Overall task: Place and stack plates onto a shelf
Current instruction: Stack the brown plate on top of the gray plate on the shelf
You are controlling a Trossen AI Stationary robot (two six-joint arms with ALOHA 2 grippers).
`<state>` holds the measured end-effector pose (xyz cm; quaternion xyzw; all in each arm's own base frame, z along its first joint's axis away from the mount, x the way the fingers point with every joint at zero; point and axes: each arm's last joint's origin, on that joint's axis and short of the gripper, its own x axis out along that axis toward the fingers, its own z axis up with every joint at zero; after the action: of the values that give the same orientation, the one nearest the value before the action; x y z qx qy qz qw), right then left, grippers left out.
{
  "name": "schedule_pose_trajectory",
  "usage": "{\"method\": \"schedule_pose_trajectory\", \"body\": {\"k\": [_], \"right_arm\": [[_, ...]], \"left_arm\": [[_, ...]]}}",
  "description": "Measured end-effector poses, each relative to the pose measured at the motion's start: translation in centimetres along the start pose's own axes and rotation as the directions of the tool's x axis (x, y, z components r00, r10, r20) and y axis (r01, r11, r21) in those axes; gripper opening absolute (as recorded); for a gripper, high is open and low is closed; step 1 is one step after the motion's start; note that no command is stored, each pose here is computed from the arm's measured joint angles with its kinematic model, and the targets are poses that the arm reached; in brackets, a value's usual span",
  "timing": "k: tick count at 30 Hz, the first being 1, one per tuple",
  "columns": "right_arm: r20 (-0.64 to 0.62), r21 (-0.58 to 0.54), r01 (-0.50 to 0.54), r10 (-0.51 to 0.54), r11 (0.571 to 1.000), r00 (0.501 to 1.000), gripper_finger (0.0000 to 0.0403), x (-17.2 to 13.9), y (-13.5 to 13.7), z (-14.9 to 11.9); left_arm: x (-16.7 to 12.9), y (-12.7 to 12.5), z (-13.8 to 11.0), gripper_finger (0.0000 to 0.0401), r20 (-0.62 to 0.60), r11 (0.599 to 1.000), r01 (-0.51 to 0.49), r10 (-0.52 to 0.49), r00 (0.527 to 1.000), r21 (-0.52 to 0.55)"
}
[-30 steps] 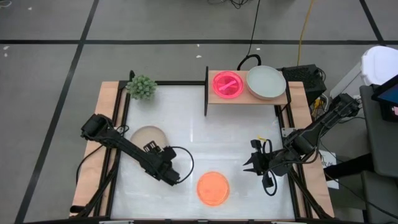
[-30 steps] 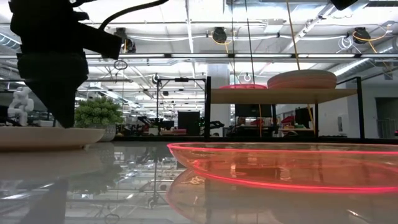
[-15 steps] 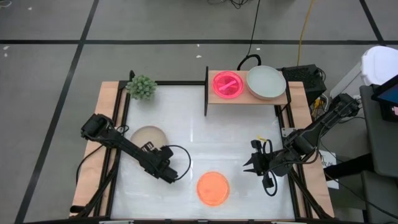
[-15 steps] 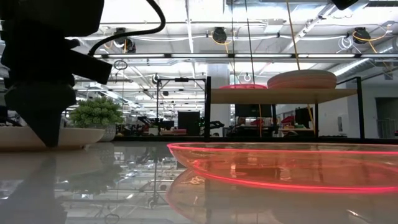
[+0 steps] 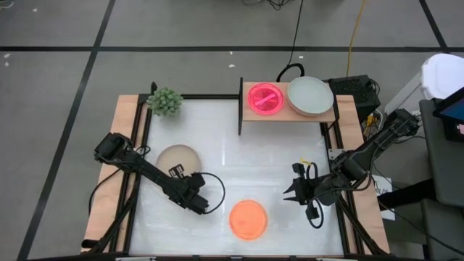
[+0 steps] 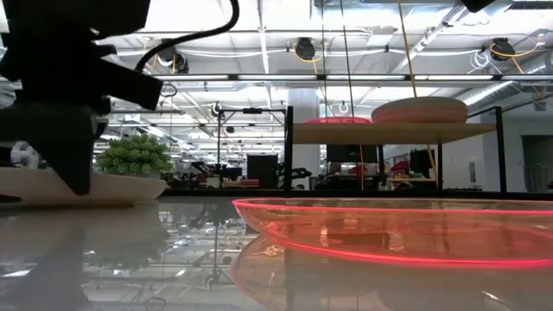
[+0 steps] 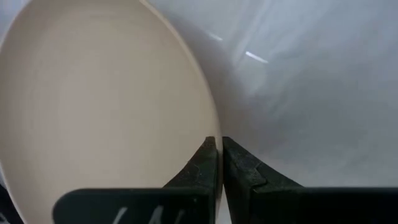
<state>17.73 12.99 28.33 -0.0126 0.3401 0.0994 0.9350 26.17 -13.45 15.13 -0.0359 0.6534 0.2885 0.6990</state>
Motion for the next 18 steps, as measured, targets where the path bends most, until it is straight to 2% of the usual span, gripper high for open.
{"method": "schedule_pose_trajectory", "body": {"k": [5, 9, 14, 18], "right_arm": [[0.003, 0.000, 0.003, -0.003, 1.000, 1.000, 0.0077, 0.0, 0.0, 0.0], [0.019, -0.015, 0.000, 0.000, 1.000, 1.000, 0.0077, 0.3, 0.2, 0.2], [0.026, -0.053, 0.010, -0.008, 0.999, 1.000, 0.0077, 1.2, 0.2, 0.5], [0.015, -0.069, 0.037, -0.036, 0.997, 0.999, 0.0077, 2.0, -0.2, 0.6]], "left_arm": [[-1.3, -0.1, 0.6, 0.0012, 0.018, 0.996, 0.000, -0.002, 1.000, 0.086], [-2.5, -0.4, 1.3, 0.0012, 0.062, 0.979, -0.002, -0.011, 0.998, 0.202], [-3.8, -0.7, 2.0, 0.0012, 0.104, 0.927, -0.005, -0.037, 0.994, 0.375], [-5.0, -0.9, 2.7, 0.0011, 0.165, 0.867, -0.041, -0.048, 0.985, 0.496]]}}
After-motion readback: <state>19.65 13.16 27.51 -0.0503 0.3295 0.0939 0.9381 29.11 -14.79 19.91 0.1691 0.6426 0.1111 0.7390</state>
